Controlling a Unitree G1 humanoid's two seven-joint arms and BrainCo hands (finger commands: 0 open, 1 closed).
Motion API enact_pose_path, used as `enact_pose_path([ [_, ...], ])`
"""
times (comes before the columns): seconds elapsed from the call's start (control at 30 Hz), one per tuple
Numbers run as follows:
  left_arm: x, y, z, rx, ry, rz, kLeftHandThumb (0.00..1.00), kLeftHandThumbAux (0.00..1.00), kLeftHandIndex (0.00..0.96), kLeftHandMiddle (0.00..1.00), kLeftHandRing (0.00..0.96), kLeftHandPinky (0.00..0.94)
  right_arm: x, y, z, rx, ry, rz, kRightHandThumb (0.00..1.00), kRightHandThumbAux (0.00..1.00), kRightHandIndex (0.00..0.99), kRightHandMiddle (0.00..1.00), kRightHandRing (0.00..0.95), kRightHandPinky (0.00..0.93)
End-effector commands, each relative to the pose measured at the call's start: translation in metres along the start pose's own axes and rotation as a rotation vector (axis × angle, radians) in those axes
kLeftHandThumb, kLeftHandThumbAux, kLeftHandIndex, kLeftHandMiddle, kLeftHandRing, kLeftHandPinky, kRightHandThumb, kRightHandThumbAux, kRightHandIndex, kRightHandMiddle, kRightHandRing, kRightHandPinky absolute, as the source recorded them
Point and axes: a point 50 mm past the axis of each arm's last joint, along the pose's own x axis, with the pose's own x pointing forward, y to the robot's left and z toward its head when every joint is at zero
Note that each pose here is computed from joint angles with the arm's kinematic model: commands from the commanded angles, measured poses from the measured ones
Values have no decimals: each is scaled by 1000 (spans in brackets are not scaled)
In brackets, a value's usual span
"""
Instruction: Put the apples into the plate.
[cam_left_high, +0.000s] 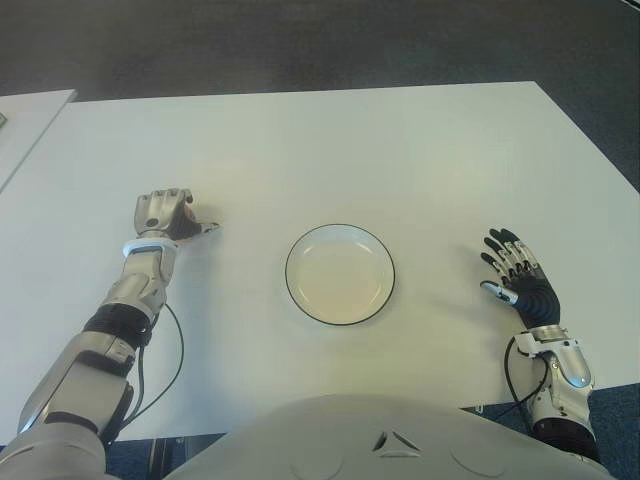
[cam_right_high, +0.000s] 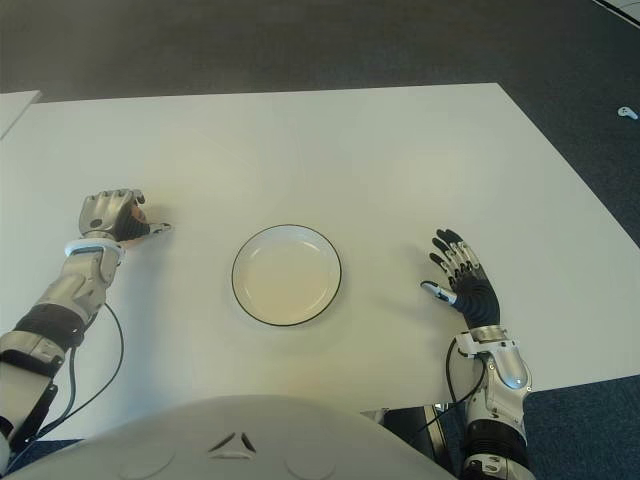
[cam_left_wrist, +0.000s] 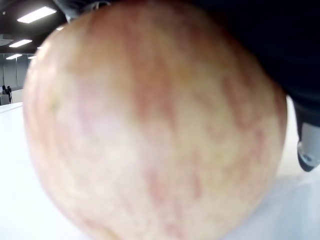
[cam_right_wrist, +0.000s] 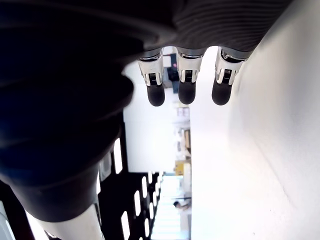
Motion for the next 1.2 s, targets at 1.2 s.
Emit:
enact_pose_path([
  [1.2,-18,-29,6,1,-8,-166,854,667,401,529,801,771,-8,-1,-22,89,88,-20,0,861,33,4,0,8],
])
